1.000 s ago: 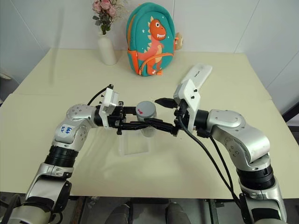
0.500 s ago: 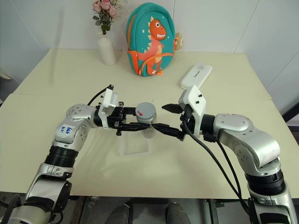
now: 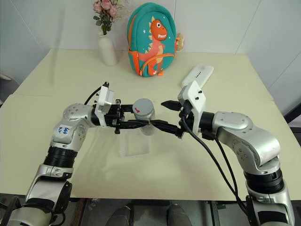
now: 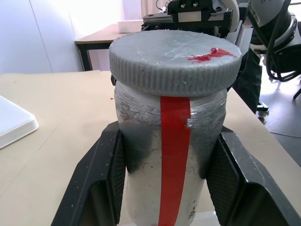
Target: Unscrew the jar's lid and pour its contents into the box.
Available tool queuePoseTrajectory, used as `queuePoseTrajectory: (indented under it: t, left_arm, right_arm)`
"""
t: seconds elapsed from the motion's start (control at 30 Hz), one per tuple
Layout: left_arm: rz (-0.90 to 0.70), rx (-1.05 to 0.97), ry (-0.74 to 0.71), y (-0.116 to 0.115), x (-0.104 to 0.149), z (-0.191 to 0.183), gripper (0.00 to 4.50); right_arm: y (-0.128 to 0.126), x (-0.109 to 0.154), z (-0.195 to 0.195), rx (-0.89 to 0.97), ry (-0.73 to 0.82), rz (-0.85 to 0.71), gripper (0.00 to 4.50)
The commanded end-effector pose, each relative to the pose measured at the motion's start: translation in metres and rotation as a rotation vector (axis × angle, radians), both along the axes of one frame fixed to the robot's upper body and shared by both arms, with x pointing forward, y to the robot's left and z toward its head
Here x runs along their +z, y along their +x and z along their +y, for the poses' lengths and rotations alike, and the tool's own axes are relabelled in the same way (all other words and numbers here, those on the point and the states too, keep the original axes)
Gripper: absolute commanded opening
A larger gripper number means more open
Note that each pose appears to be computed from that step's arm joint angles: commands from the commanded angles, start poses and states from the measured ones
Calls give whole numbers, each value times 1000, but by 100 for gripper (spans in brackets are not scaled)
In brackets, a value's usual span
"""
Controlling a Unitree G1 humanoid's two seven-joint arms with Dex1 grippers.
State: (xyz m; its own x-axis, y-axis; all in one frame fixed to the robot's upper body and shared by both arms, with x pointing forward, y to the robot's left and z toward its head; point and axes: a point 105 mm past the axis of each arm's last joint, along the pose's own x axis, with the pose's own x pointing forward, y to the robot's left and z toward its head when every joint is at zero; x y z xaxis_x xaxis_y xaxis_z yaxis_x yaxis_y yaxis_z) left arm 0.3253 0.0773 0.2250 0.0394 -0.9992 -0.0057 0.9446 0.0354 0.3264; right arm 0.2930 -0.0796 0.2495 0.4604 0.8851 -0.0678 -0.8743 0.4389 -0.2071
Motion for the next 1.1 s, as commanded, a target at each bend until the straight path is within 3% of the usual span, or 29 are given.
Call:
queuePoseTrajectory:
  t: [0.03,0.3,0.7,1.1]
  left_arm:
    - [-13,-72,37,-7,-2,-13,197]
    - [-17,-27,36,1,1,-4,197]
    - [-24,5,39,5,3,3,197]
    - [-26,-32,41,5,4,-5,197]
  right_arm:
    - [-5,26,-1,2,49,-101,393]
    - [-7,12,-16,-29,-12,-65,393]
    - [1,14,-31,-91,-32,-78,393]
    - [-13,33,2,26,105,-91,393]
